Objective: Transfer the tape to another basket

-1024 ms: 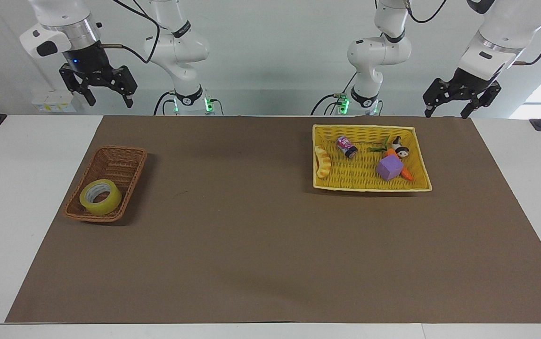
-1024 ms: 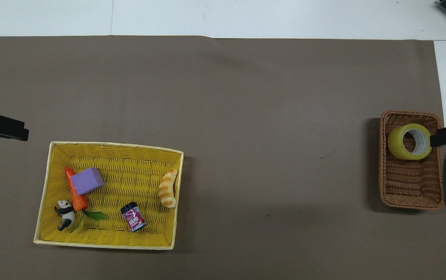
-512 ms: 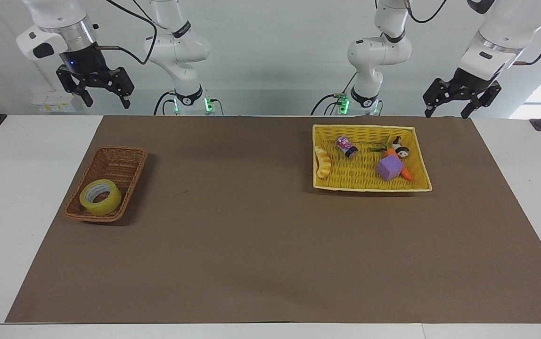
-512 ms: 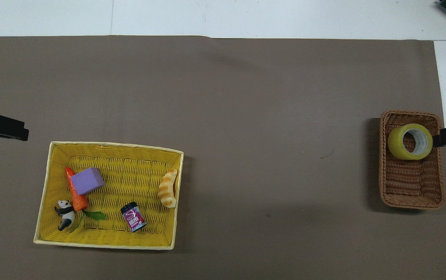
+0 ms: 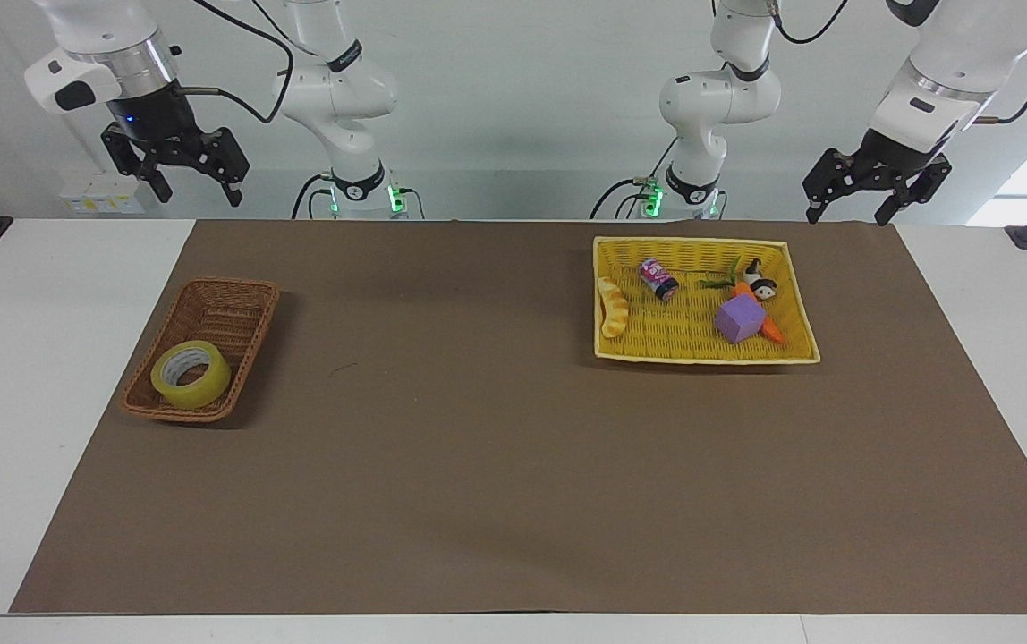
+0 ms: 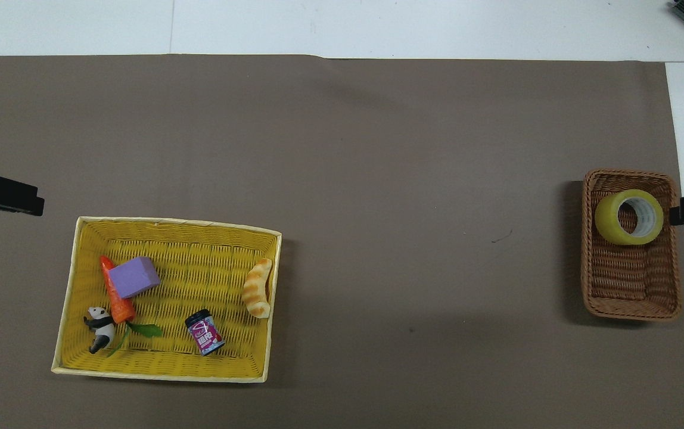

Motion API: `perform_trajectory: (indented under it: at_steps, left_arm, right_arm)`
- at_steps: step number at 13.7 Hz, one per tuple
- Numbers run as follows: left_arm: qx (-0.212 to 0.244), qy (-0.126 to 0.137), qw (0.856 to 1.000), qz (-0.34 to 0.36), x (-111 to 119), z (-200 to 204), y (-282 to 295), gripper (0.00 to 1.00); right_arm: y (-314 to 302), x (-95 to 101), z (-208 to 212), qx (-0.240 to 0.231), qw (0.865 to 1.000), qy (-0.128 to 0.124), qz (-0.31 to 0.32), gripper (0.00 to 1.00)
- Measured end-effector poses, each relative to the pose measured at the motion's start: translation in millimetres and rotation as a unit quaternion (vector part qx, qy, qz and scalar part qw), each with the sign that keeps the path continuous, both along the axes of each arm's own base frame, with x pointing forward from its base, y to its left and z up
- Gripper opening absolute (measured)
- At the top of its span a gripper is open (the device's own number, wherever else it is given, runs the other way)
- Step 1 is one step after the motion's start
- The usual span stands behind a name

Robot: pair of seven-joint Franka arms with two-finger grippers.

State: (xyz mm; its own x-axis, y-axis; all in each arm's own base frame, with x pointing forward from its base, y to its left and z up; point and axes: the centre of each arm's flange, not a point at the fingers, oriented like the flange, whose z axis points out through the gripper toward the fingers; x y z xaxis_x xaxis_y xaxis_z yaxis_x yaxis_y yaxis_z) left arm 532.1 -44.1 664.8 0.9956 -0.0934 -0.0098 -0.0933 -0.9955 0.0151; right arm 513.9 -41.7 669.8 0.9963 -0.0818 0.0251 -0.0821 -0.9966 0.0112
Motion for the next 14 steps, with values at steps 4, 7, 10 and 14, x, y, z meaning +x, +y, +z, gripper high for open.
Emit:
perform_trajectory:
  at_steps: [4, 7, 10, 14]
  left_arm:
    - [0.0, 0.0, 1.0, 0.0, 0.0, 0.0, 0.0, 1.0]
    - [0.0, 0.0, 1.0, 0.0, 0.0, 0.0, 0.0, 1.0]
    - [0.0, 0.0, 1.0, 0.0, 0.0, 0.0, 0.0, 1.0]
    - [0.0, 0.001, 1.0, 0.0, -0.2, -0.6, 0.1, 1.0]
  right_arm:
    - [0.0, 0.0, 0.0, 0.0, 1.0, 0.0, 0.0, 1.0]
    - [0.1, 0.0, 0.0, 0.0, 1.0, 0.0, 0.0, 1.0]
    - [0.8, 0.1, 0.0, 0.0, 1.0, 0.0, 0.012, 1.0]
    - [1.4, 0.0, -0.1, -0.001, 1.0, 0.001, 0.029, 1.0]
